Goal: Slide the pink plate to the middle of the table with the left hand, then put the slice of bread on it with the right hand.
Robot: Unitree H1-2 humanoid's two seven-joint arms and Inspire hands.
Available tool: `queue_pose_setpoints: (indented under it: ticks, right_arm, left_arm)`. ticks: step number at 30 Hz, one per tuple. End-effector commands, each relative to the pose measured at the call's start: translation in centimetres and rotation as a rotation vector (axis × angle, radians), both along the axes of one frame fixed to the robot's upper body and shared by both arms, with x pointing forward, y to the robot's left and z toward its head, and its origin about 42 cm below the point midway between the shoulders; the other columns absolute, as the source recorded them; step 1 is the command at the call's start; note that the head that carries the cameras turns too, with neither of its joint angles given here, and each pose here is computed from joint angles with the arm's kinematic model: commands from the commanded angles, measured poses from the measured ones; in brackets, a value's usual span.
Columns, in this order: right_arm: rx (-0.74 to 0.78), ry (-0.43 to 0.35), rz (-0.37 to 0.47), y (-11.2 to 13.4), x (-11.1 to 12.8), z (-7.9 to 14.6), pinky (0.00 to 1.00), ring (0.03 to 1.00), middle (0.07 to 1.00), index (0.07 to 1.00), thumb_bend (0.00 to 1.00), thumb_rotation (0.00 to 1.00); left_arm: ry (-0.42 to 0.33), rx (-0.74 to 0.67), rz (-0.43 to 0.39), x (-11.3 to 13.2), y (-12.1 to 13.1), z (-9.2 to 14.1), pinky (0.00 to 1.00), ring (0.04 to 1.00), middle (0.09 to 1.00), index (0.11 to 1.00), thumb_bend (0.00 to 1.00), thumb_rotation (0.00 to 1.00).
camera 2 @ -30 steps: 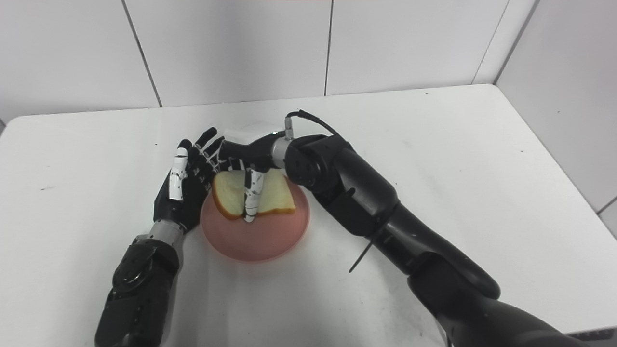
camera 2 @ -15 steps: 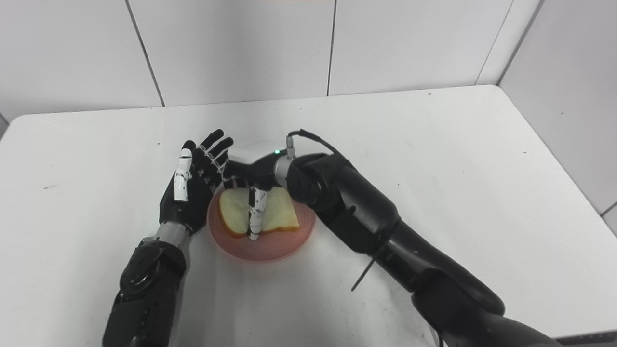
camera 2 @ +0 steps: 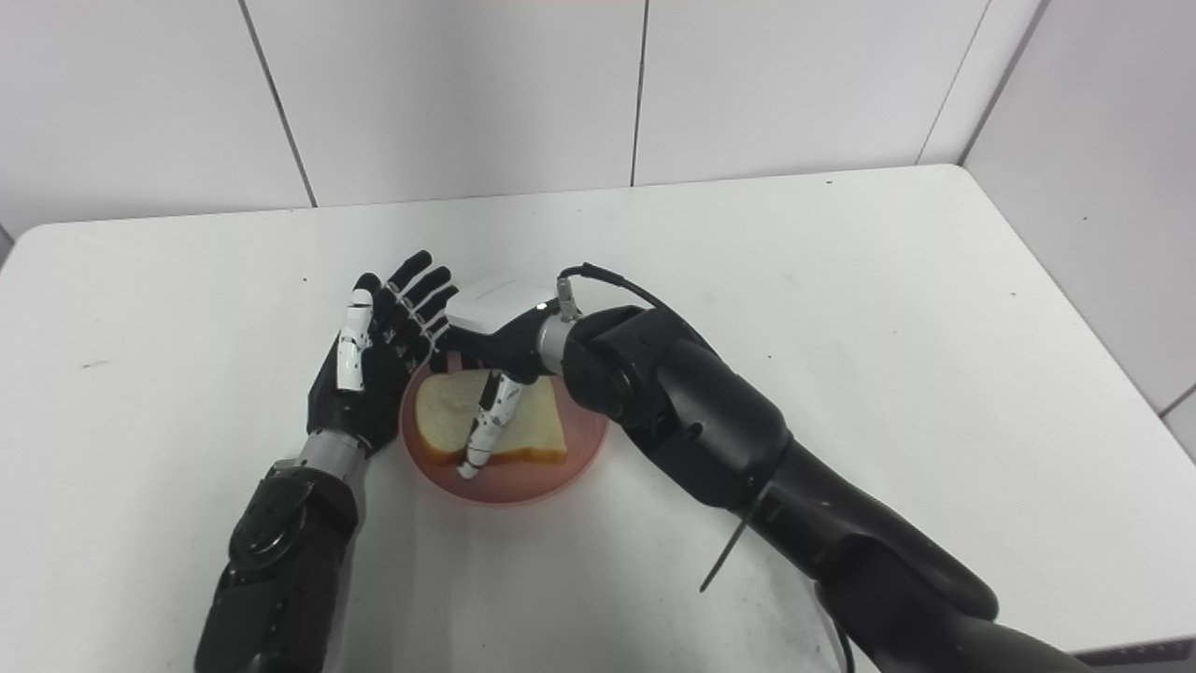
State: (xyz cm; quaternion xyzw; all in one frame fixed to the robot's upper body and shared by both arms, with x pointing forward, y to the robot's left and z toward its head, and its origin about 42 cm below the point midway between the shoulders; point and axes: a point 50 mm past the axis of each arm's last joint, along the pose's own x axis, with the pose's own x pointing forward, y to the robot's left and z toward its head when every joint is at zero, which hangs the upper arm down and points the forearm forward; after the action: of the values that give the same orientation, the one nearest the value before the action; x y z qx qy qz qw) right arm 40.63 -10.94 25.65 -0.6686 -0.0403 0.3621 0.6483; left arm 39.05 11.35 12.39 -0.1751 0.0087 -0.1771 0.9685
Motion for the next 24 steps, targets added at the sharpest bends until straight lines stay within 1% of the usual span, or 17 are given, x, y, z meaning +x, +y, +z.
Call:
queue_pose_setpoints:
  ticks: [1, 2, 3, 4, 6, 12, 17, 19, 22, 24]
  right_arm:
    - [-0.014, -0.006, -0.023, -0.6, 0.1, 0.7, 0.87, 0.932, 0.953, 0.922, 0.87, 0.89]
    - [-0.014, -0.007, -0.024, -0.7, 0.0, 0.7, 0.92, 0.963, 0.978, 0.951, 0.90, 0.92]
    - [-0.013, -0.013, -0.022, -0.8, -0.2, 0.9, 0.93, 0.969, 0.983, 0.956, 0.91, 0.93]
    - [-0.013, -0.017, -0.020, -0.9, -0.4, 1.0, 0.95, 0.988, 0.993, 0.982, 0.95, 0.96]
    - [-0.016, -0.023, -0.012, -1.0, -0.7, 1.5, 0.97, 0.998, 0.999, 0.997, 0.99, 0.99]
    - [0.000, -0.040, 0.018, -1.3, -1.5, 3.4, 1.00, 1.000, 1.000, 1.000, 1.00, 1.00]
    - [0.034, -0.061, 0.022, -1.6, -2.2, 4.9, 0.99, 1.000, 1.000, 1.000, 1.00, 1.00]
    - [0.039, -0.061, 0.016, -1.8, -2.2, 5.1, 1.00, 1.000, 1.000, 1.000, 1.00, 0.99]
    - [0.030, -0.068, 0.017, -2.4, -1.8, 4.7, 1.00, 1.000, 1.000, 1.000, 1.00, 0.89]
    - [0.025, -0.064, 0.015, -2.7, -1.7, 4.5, 0.99, 1.000, 1.000, 1.000, 1.00, 0.85]
  left_arm:
    - [0.078, 0.022, -0.007, -0.8, 0.2, -2.0, 0.82, 0.862, 0.863, 0.844, 0.36, 1.00]
    - [0.075, 0.018, -0.006, -0.8, 0.2, -2.0, 0.81, 0.858, 0.861, 0.847, 0.35, 1.00]
    - [0.075, 0.009, 0.003, -0.9, 0.1, -2.0, 0.81, 0.857, 0.861, 0.848, 0.35, 1.00]
    - [0.076, 0.003, 0.009, -0.9, 0.1, -2.0, 0.80, 0.840, 0.844, 0.833, 0.34, 1.00]
    - [0.088, -0.005, 0.022, -1.1, 0.0, -1.8, 0.79, 0.819, 0.826, 0.822, 0.34, 1.00]
    - [0.072, -0.007, 0.006, -1.0, 0.3, -1.8, 0.81, 0.829, 0.834, 0.835, 0.35, 1.00]
    - [0.077, -0.009, 0.004, -0.8, 0.3, -1.9, 0.80, 0.828, 0.831, 0.826, 0.36, 1.00]
    - [0.080, 0.003, -0.004, -0.7, 0.5, -2.1, 0.82, 0.857, 0.862, 0.857, 0.38, 1.00]
    - [0.081, 0.036, 0.007, -0.7, 0.8, -2.2, 0.83, 0.862, 0.861, 0.856, 0.39, 1.00]
    - [0.083, 0.043, 0.004, -0.7, 0.9, -2.2, 0.83, 0.860, 0.856, 0.852, 0.40, 1.00]
